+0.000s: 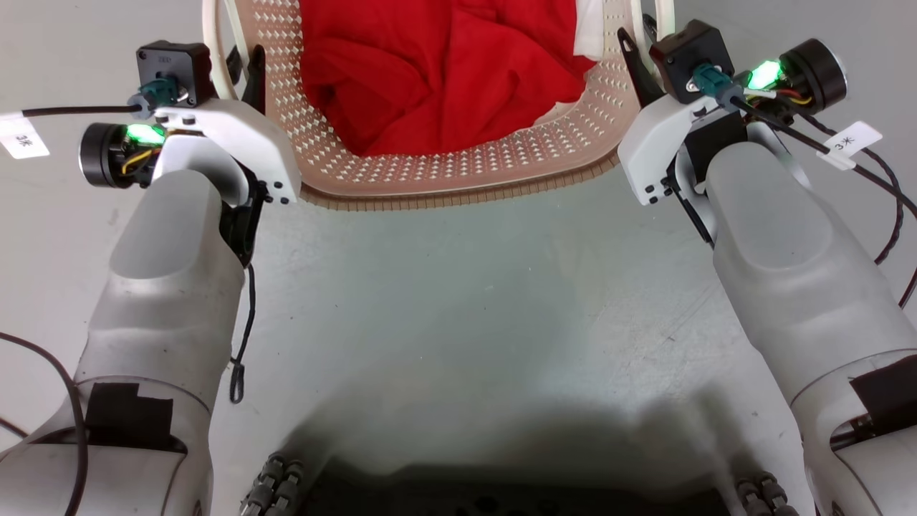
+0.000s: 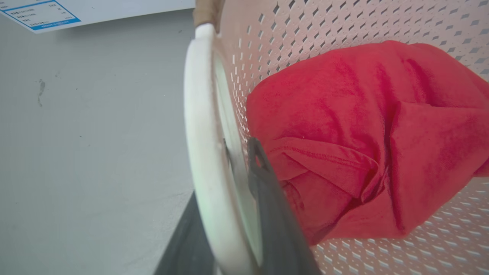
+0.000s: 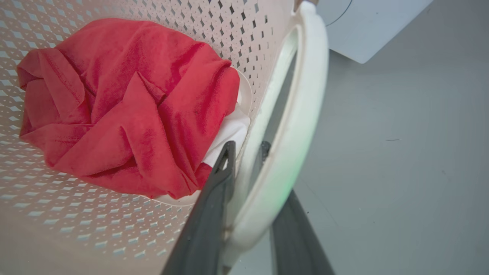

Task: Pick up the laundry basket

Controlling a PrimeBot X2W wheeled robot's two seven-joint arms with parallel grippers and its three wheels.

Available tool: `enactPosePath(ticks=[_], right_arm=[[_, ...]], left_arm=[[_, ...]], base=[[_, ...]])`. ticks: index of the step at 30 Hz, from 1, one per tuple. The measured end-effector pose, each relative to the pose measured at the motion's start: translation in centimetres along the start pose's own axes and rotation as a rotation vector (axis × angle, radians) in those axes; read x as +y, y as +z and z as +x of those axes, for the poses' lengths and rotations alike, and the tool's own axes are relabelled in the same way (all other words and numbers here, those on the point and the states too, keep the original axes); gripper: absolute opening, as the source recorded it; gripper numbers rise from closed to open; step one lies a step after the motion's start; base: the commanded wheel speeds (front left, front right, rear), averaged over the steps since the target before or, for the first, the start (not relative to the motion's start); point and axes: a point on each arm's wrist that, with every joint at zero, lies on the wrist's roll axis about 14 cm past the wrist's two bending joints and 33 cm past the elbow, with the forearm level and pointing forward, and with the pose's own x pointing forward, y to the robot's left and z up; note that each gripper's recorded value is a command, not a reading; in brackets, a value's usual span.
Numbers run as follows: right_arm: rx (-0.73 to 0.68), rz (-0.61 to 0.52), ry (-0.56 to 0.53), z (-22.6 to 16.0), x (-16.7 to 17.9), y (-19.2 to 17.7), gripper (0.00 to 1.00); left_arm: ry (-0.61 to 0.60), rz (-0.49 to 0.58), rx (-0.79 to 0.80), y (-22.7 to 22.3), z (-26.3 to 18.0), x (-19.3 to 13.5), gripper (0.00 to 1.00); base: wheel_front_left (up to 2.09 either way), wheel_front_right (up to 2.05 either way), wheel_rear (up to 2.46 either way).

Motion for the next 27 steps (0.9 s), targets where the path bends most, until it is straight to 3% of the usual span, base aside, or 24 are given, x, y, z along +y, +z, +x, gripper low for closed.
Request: enactPosePath(ticks=[10, 27], right_arm=[[0.018, 0.004, -0.011, -2.4, 0.0, 0.8, 0.0], [0.096, 0.021, -0.056, -10.6, 0.9, 2.9, 0.0]], left_arm=[[-0.008, -0.026, -0.009, 1.1, -2.2, -0.8, 0.0], [-0.079, 0.021, 0.002, 3.3, -9.8, -3.8, 0.0]], base=[[0.0, 0.0, 0.0], [0.0, 0.0, 0.0]])
